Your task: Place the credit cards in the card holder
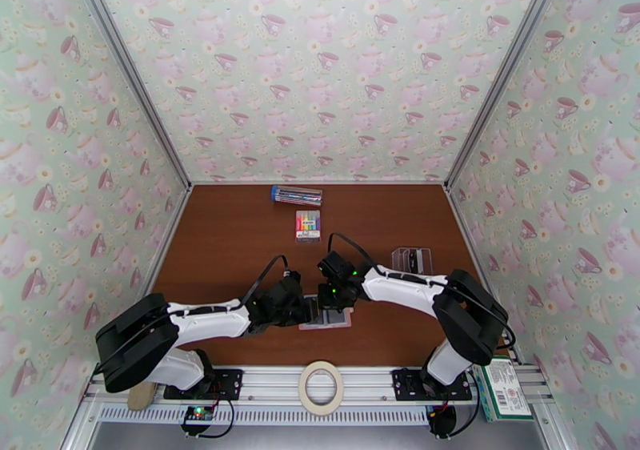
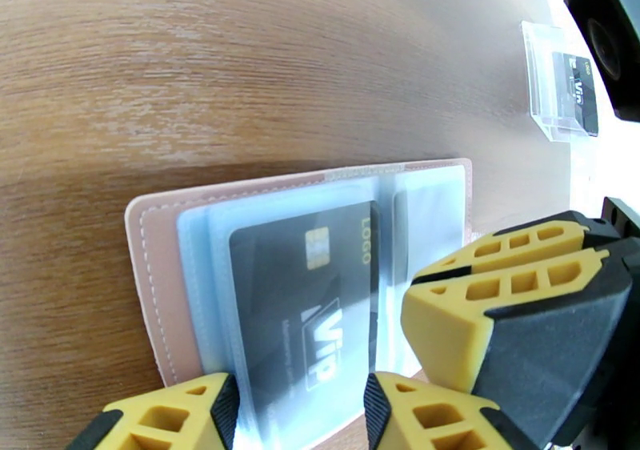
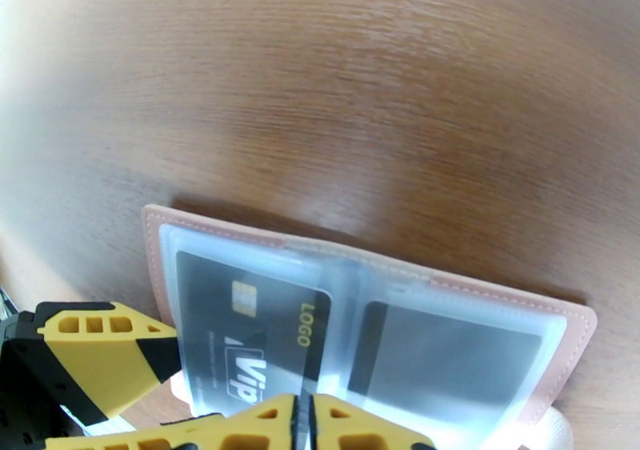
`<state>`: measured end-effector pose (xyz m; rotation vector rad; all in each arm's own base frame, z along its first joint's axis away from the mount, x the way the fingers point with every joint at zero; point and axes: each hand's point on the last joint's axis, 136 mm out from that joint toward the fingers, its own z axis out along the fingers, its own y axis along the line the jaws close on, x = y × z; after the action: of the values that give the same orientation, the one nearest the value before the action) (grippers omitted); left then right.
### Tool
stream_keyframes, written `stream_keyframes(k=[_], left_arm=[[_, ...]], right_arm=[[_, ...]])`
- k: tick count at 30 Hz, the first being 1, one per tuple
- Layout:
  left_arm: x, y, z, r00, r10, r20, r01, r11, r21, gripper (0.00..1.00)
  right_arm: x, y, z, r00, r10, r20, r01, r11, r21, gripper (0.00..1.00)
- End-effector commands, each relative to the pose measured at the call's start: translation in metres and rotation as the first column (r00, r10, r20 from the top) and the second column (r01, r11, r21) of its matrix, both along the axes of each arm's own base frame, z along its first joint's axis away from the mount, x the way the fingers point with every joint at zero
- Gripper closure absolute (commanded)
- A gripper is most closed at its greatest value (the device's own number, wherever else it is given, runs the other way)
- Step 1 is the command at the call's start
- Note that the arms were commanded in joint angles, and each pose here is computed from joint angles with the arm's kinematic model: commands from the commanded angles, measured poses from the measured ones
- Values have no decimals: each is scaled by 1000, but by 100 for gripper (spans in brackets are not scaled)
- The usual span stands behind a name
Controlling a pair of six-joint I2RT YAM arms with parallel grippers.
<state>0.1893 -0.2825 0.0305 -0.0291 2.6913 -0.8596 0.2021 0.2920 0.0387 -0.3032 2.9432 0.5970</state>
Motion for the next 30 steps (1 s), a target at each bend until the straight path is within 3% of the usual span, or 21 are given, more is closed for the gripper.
stream_keyframes(k=[1,8,17,30], left_arm=[[-4,9,-13,1000,7,-29,-5,998,57,50],[-3,8,-13,1000,5,-28,-3,998,57,51],[-3,8,-12,1000,3,-26,-2,998,56,51],[-2,5,-6,1000,-9,-14,9,999,44,50]], right_arm=[[-3,11,7,1000,14,-1,-14,999,50,95],[-5,9,-9,1000,16,-25,-15,999,29,100],[-5,0,-24,999,11,-33,-12,999,-37,100],[-6,1,-26,999,12,-37,-13,1000,-29,100]])
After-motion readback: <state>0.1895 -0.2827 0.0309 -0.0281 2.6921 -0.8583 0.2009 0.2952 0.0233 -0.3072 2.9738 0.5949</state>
